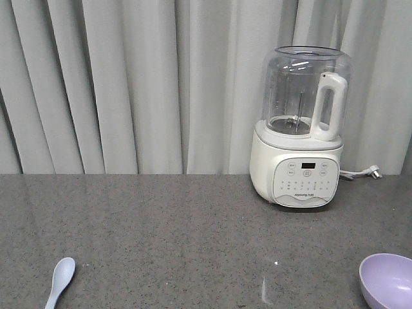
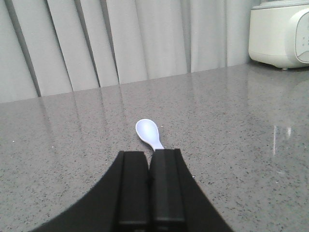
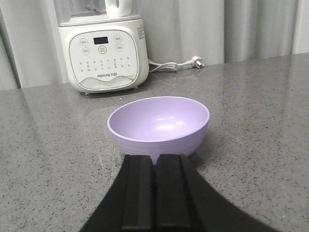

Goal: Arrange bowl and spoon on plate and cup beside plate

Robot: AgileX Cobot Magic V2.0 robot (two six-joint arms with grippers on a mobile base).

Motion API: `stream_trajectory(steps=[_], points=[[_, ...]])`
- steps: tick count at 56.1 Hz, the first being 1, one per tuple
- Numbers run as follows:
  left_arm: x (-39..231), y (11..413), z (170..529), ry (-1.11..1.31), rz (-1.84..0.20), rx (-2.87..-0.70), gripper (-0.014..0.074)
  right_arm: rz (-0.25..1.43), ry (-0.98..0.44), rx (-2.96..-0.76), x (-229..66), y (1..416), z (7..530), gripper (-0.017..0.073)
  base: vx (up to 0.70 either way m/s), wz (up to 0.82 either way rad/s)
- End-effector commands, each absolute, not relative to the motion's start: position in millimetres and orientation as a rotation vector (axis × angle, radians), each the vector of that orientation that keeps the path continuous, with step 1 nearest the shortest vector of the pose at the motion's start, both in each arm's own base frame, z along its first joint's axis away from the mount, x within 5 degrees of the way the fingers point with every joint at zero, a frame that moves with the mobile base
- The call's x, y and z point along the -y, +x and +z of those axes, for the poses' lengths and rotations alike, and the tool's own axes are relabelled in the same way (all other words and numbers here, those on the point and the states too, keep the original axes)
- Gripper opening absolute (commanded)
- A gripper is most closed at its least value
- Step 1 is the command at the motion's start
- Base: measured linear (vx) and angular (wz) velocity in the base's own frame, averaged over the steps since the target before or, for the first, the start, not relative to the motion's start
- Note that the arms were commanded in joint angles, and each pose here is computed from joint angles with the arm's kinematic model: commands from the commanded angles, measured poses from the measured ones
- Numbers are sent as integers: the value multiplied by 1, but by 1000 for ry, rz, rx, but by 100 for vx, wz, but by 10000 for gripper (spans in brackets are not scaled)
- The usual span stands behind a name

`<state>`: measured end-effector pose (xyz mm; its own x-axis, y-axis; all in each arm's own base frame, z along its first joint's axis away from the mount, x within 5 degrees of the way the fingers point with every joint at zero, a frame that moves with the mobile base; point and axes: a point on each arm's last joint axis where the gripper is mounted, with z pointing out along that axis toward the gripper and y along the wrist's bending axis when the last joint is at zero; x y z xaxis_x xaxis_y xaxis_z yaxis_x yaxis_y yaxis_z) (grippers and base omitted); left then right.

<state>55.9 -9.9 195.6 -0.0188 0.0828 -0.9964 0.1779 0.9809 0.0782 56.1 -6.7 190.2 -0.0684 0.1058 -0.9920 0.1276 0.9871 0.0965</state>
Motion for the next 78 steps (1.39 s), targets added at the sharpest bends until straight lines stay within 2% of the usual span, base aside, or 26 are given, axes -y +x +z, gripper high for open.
stream_trajectory(steps=[1, 28, 32, 38, 45, 54, 60, 65, 71, 78], points=[[10, 53, 213, 194, -89, -1466, -6, -29, 168, -1561, 7, 56, 196, -8, 3, 0], [10, 53, 214, 194, -86, -1453, -6, -29, 167, -1559, 7, 56, 196, -8, 0, 0], [10, 51, 226, 180, -91, -1351, -6, -28, 165, -1519, 7, 56, 200, -8, 0, 0], [8, 45, 245, 118, -148, -1145, -6, -33, 140, -1291, 7, 52, 223, -8, 0, 0], [4, 31, 287, 31, -246, -993, -6, -40, 116, -1117, 5, 39, 274, -8, 0, 0], [3, 22, 383, 98, -129, -952, -6, -124, 60, -1094, 4, 32, 377, -8, 0, 0], [10, 53, 435, 135, -102, -1078, -6, -129, 62, -1167, 7, 57, 427, -8, 0, 0], [18, 94, 452, 160, -102, -1232, -6, -127, 67, -1244, 12, 93, 448, -8, 0, 0], [28, 144, 451, 179, -103, -1384, -6, -117, 78, -1358, 17, 132, 444, -8, 0, 0], [36, 191, 428, 194, -100, -1510, -1, -106, 91, -1496, 21, 167, 423, -3, 0, 0]])
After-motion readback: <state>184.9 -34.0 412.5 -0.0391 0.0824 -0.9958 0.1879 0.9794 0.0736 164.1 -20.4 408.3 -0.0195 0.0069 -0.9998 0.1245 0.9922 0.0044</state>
